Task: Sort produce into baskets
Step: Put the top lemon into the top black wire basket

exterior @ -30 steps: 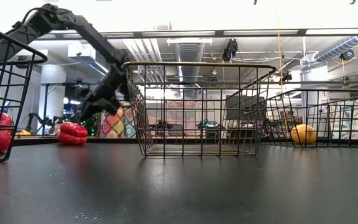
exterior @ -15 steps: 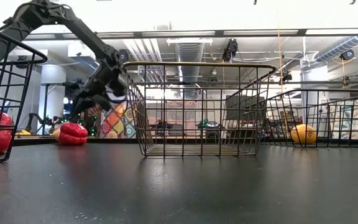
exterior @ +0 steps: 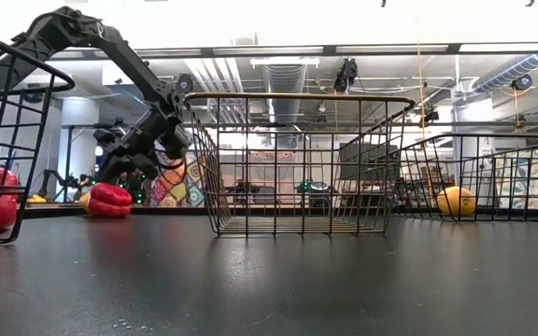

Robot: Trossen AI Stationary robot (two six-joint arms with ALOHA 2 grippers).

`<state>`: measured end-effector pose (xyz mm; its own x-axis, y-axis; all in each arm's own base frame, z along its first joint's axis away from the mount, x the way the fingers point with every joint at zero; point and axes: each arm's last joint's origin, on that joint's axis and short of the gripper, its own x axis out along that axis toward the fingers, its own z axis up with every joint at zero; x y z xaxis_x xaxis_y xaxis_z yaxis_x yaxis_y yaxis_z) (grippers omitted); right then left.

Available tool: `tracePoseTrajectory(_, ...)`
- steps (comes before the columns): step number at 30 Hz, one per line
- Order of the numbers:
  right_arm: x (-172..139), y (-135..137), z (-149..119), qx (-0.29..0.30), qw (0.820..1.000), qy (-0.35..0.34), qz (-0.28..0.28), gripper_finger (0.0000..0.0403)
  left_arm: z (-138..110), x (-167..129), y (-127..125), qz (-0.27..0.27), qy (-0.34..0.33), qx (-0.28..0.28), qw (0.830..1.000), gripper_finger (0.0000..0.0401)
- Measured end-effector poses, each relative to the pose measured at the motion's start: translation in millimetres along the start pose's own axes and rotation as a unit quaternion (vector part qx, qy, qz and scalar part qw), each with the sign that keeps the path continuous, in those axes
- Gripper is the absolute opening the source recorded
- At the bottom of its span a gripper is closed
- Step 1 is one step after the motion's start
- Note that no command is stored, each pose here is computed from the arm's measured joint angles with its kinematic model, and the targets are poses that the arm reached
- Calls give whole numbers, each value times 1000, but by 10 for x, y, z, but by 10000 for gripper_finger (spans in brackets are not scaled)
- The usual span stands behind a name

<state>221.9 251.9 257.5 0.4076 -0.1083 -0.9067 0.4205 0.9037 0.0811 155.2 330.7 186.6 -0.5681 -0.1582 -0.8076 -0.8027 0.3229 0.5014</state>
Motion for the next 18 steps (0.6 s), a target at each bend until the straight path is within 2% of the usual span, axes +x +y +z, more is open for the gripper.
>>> tracePoseTrajectory(7,0,1,1,8,1000,0,1,373,76,53,-65,-27,-5,8,1000,0)
tracePoseTrajectory(18,-3,5,-6,0,1000,0,2,373,86,79,-96,-23,3,15,1000,0)
